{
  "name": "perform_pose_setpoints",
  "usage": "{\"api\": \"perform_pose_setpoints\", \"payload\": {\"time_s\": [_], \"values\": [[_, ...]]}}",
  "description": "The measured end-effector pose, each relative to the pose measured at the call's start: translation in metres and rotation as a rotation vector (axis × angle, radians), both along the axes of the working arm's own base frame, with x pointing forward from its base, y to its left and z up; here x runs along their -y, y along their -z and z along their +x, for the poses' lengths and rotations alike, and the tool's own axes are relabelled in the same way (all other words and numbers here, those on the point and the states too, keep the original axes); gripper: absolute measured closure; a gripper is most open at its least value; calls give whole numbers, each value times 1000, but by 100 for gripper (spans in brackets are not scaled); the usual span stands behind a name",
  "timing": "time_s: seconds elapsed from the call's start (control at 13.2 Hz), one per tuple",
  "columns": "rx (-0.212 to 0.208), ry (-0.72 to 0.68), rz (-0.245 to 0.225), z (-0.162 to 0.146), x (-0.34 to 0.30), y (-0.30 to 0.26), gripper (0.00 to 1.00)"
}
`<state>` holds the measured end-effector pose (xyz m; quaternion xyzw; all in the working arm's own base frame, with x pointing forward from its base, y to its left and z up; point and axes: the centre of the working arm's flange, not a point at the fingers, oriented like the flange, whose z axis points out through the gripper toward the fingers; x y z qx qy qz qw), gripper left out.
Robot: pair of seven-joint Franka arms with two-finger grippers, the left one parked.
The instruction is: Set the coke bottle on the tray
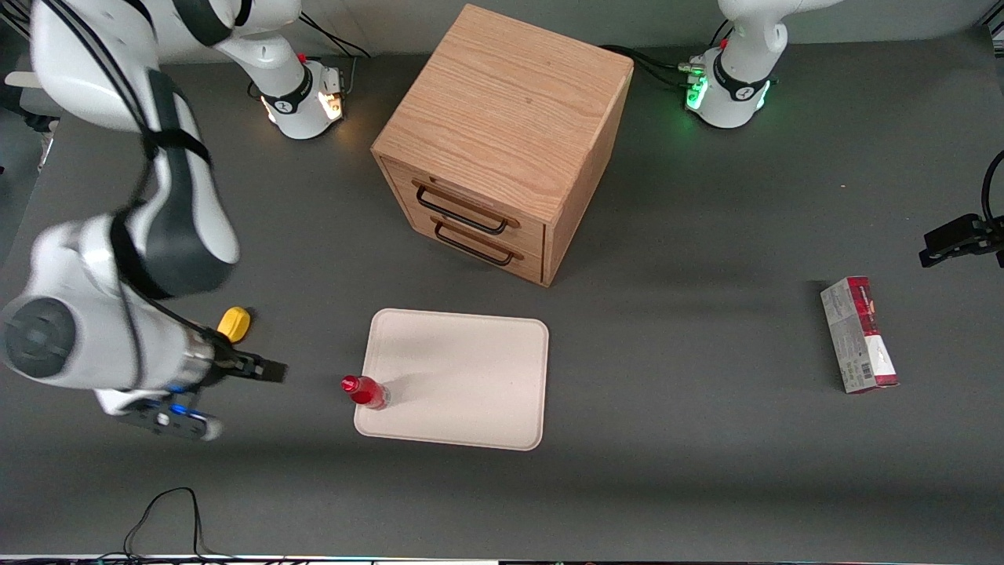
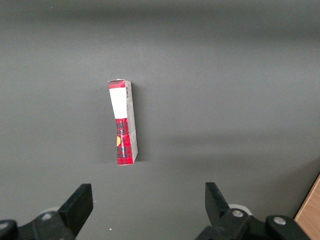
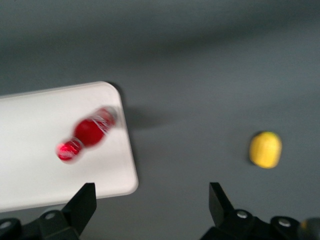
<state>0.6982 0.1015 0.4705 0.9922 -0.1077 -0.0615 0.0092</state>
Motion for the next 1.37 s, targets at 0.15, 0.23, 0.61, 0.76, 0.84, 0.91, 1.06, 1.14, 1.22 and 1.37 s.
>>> {"api": "perform_pose_setpoints", "payload": {"time_s": [0.15, 0.23, 0.61, 0.76, 0.84, 0.91, 1.06, 1.14, 1.22, 1.37], "values": [[-17, -43, 5, -36, 30, -28, 0], [-21, -50, 2, -55, 37, -38, 0], [23, -131, 15, -148, 61, -85, 0], [34, -143, 20, -170, 60, -107, 0], [47, -147, 24, -181, 60, -119, 0], [62, -150, 31, -190, 61, -128, 0], [57, -145, 43, -202, 68, -134, 0], [43, -138, 46, -204, 71, -131, 0], [32, -126, 54, -204, 76, -127, 0], [28, -128, 83, -203, 84, -125, 0]]}}
